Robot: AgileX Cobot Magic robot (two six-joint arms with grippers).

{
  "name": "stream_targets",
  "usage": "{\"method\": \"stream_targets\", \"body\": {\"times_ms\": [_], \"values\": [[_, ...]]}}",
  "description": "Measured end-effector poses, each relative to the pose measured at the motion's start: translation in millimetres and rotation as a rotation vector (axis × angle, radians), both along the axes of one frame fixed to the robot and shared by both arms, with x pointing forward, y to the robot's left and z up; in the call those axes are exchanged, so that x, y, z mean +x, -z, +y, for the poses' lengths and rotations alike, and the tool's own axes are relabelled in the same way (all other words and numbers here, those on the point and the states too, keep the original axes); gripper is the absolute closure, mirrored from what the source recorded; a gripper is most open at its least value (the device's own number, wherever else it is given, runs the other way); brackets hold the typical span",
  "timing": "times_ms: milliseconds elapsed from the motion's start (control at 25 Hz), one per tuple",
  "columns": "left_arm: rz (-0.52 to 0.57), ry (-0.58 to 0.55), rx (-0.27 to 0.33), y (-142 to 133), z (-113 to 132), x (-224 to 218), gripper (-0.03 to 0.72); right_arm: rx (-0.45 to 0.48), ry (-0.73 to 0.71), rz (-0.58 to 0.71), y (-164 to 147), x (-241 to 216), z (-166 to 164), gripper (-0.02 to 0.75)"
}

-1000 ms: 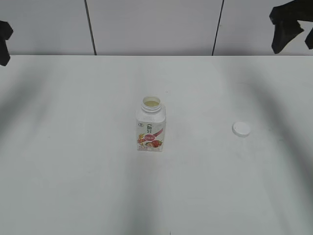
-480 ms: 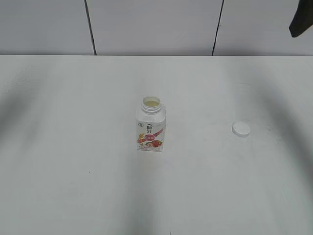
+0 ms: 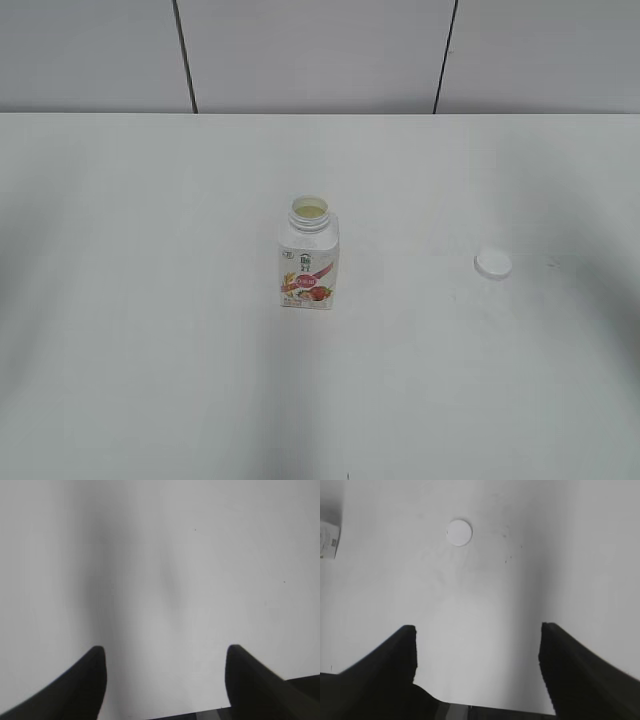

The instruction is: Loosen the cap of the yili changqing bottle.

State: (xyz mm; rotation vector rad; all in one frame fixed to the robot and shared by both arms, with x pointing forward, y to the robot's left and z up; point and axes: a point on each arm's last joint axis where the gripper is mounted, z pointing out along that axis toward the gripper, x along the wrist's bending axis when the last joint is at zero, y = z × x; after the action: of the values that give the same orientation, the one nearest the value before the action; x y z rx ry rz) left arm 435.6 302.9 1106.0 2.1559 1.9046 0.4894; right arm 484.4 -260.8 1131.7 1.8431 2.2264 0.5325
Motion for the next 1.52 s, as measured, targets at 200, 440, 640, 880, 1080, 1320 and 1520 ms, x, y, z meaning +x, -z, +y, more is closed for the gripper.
{"method": "stream_targets", "body": {"times_ms": [200,440,640,880,1080,1320,1520], "values": [[-0.07,0.0,-0.016,3.2,-0.2,-48.7,0.227,-0.001,0.0,-0.018,1.7,-34.4,-4.2,0.144],[-0.178,0.006,-0.069,11.9,-3.4,-100.6,0.228,-0.004,-0.001,-0.007,15.3,-66.6,-8.1,0.144],[-0.228,0.008,-0.078,24.6,-3.5,-130.2,0.228,-0.003,0.002,-0.015,28.0,-87.9,-10.7,0.144],[-0.236,0.01,-0.09,50.3,-4.0,-151.7,0.228,-0.002,0.006,-0.068,41.0,-116.2,-14.5,0.144],[-0.315,0.015,-0.099,47.0,-4.4,-161.3,0.228,-0.005,0.008,-0.135,52.8,-143.9,-18.7,0.144],[-0.46,0.025,-0.14,48.0,-7.3,-168.0,0.228,-0.002,0.01,-0.196,70.5,-170.3,-22.2,0.144],[-0.548,0.032,-0.159,48.1,-8.5,-178.0,0.228,0.003,0.012,-0.245,84.8,-188.2,-24.4,0.144]]}}
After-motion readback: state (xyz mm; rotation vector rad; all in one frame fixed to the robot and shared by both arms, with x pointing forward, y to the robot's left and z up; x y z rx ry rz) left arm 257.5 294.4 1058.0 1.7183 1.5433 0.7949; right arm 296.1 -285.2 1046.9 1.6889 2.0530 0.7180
